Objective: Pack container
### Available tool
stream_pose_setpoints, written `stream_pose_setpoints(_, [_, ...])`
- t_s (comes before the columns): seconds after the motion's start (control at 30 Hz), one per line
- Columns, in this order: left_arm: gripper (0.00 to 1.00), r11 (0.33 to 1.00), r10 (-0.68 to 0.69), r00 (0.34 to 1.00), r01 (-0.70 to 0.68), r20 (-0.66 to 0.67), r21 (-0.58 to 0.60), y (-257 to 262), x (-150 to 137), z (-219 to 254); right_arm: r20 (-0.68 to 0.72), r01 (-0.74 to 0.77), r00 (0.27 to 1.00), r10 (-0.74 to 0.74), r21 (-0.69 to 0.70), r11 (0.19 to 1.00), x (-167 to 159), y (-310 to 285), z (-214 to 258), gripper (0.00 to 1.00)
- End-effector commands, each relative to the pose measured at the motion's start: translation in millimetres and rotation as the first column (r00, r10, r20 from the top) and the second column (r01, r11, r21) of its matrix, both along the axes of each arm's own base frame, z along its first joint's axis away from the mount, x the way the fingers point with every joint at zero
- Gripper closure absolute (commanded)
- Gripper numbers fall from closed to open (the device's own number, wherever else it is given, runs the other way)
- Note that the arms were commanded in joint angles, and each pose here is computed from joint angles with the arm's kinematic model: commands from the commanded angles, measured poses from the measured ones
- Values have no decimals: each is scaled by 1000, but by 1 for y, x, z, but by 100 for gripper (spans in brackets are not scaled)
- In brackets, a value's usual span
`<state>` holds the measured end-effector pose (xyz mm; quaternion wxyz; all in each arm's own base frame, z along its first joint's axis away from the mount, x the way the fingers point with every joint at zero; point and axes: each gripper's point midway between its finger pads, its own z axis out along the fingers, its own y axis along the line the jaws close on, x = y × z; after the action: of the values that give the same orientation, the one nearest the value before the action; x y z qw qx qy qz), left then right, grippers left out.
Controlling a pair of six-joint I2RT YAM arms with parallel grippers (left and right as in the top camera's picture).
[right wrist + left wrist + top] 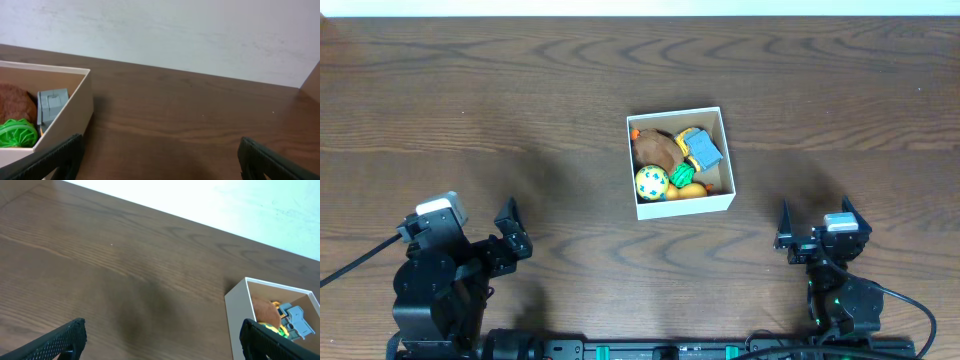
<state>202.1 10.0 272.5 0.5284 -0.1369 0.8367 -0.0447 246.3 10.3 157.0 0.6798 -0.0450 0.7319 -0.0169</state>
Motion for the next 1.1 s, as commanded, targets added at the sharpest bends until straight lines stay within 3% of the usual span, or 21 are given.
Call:
stream_pose_setpoints(0.0, [2,1000,-4,1000,4,-3,-1,0,0,-1,1,-8,1000,8,-13,1000,0,1,0,1])
stream_pose_setpoints(0.4, [2,1000,-4,1000,4,-3,-1,0,0,-1,1,-8,1000,8,-13,1000,0,1,0,1])
stream_pose_setpoints(0.67, [2,998,-21,980,31,-196,49,2,-34,-50,1,-8,1000,8,-13,1000,0,1,0,1])
stream_pose_setpoints(1.07, [2,956,-140,990,136,0,261,-2,-12,-96,1,-8,1000,8,-13,1000,0,1,0,1])
